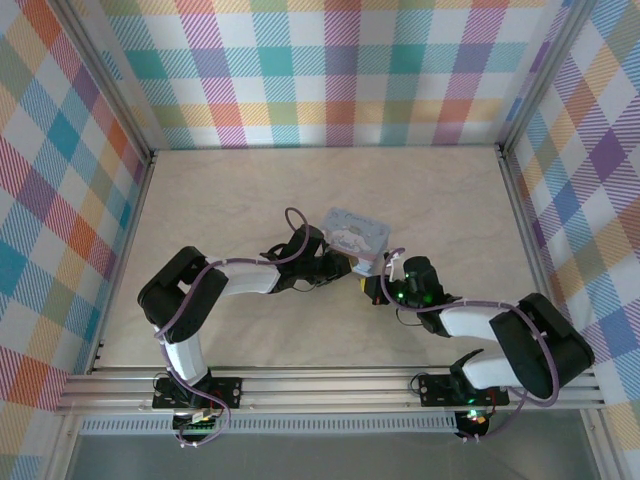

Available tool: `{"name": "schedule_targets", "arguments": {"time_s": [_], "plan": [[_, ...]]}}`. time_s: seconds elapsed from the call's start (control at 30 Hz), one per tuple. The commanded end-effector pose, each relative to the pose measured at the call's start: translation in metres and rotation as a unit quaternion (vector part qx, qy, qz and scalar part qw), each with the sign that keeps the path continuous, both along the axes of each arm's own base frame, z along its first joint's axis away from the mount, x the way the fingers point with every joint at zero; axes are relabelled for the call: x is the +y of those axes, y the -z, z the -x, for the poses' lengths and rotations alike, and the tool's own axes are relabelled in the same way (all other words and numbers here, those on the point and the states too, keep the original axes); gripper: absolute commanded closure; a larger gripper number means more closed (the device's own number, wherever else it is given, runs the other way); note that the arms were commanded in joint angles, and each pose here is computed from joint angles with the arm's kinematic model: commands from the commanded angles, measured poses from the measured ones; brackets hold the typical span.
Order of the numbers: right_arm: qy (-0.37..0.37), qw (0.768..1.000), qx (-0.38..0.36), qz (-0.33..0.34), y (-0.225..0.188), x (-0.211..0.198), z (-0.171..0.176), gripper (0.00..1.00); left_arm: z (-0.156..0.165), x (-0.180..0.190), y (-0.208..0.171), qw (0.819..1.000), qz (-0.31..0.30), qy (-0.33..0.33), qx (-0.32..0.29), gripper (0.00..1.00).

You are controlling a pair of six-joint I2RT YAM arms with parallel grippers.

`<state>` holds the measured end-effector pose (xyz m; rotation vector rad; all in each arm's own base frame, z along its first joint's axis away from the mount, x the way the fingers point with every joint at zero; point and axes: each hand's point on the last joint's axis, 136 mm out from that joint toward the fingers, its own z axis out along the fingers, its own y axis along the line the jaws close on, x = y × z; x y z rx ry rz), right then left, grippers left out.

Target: Unlock the padlock with the key

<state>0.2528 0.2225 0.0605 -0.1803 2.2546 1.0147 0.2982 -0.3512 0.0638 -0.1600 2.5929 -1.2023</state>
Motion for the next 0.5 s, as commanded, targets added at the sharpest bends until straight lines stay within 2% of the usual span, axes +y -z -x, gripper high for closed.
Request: {"name": "schedule_targets", "arguments": {"time_s": [0.0,0.47], "plan": [[-0.005,0.999,-0.039,-0.009,-0.0094,0.0045,-0.0051,1.00,-0.0008,-0.0126,-0.0304,1.000,0.031,0.001,-0.004,0.78],[-0.011,0.999,-0.048,-0.012,-0.0071,0.0101,-0.0082,1.00,0.0002,-0.0165,-0.0347,0.999,0.036,-0.009,0.005,0.80]]}}
